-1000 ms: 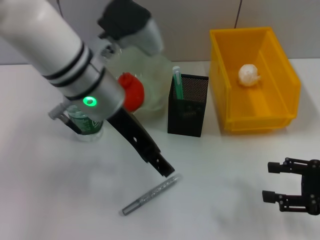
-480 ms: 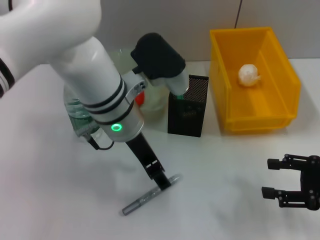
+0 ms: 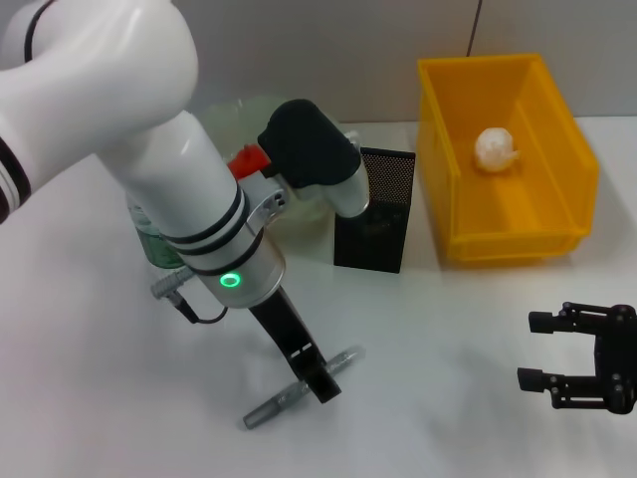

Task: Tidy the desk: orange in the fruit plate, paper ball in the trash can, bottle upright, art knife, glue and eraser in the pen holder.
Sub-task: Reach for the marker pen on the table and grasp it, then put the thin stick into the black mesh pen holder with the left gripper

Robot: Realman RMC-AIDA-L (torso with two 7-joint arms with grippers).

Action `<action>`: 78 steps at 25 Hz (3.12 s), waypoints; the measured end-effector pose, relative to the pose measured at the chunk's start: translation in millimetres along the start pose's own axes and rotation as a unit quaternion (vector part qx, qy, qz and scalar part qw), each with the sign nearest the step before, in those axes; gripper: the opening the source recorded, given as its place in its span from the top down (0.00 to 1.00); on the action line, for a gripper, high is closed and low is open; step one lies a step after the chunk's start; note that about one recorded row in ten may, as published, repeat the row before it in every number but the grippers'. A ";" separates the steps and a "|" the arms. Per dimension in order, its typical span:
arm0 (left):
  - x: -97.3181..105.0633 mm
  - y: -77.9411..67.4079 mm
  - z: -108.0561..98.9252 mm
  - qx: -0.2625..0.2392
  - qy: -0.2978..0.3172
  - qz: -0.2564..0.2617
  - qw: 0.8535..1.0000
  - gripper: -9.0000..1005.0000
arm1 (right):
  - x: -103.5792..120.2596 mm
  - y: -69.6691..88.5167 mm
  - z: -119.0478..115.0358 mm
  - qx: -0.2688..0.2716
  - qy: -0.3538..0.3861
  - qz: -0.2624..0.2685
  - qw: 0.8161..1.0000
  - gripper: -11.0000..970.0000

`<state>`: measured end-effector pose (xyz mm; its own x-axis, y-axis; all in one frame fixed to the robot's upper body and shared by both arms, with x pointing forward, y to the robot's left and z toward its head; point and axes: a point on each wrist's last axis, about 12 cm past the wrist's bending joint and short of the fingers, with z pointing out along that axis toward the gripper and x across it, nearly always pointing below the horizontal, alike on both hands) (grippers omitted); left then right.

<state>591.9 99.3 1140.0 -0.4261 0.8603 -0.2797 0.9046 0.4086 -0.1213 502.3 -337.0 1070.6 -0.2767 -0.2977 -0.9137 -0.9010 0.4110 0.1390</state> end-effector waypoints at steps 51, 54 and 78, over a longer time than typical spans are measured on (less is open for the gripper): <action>12.4 -3.5 21.8 -0.019 0.023 0.034 0.999 0.71 | -2.5 -0.4 4.0 -0.003 -0.004 0.005 1.000 0.21; 11.9 -3.3 21.4 -0.020 0.024 0.036 0.999 0.74 | -2.5 -0.3 4.1 -0.003 -0.004 0.005 1.000 0.21; 55.6 45.6 -70.3 0.084 -0.475 -0.063 0.874 0.85 | -3.1 -2.5 5.0 0.002 -0.002 0.028 1.000 0.21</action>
<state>608.8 187.2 1185.9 -0.3933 0.1379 -0.9090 0.8740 0.3630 -0.3231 507.1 -332.8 1071.2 -0.3250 -0.2717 -0.9058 -0.8827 0.4308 0.1875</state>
